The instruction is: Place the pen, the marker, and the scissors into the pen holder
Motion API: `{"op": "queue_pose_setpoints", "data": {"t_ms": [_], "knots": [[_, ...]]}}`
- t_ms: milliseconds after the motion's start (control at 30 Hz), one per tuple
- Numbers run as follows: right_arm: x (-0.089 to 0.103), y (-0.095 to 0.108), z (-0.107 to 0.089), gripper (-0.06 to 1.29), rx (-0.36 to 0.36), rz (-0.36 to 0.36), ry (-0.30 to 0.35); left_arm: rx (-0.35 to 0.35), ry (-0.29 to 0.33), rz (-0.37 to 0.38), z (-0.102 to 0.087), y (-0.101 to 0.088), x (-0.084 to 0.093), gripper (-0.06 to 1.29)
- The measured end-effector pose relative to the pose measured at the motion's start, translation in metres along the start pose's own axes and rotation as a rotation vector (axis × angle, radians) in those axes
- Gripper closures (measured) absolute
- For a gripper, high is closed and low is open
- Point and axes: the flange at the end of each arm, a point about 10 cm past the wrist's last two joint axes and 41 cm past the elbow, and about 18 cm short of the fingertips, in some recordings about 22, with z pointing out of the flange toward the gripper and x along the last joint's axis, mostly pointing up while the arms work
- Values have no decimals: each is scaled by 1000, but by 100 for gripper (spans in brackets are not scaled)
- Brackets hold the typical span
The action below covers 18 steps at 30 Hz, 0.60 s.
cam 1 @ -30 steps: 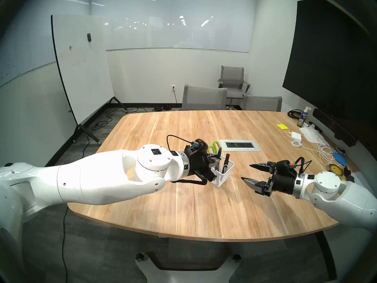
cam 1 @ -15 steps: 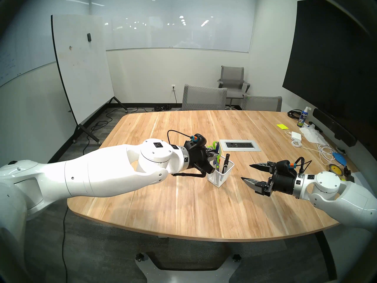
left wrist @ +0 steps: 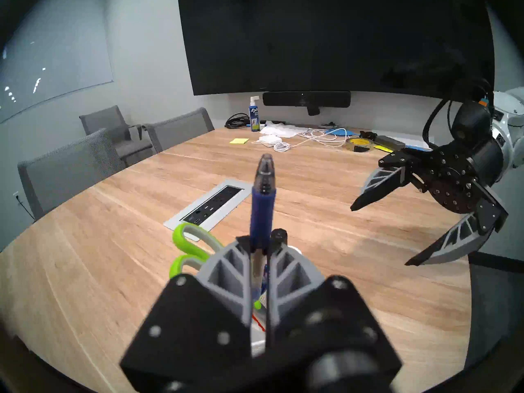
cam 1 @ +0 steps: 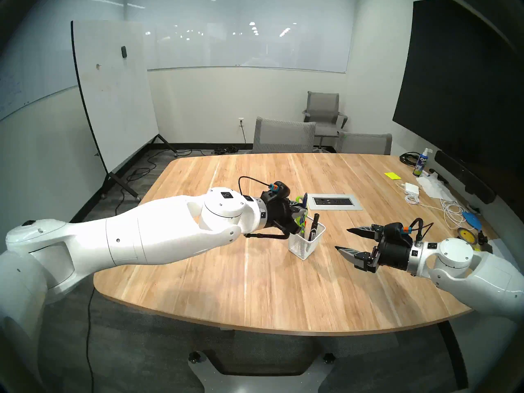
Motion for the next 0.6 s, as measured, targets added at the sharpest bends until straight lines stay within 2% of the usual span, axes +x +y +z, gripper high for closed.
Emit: {"op": "queue_pose_setpoints", "data": {"t_ms": [200, 600], "knots": [[0, 0, 0, 2, 0, 0, 0, -11, 9, -11, 5, 1, -5, 116], [0, 0, 0, 2, 0, 0, 0, -31, 1, -57, 12, 8, -29, 116]]}}
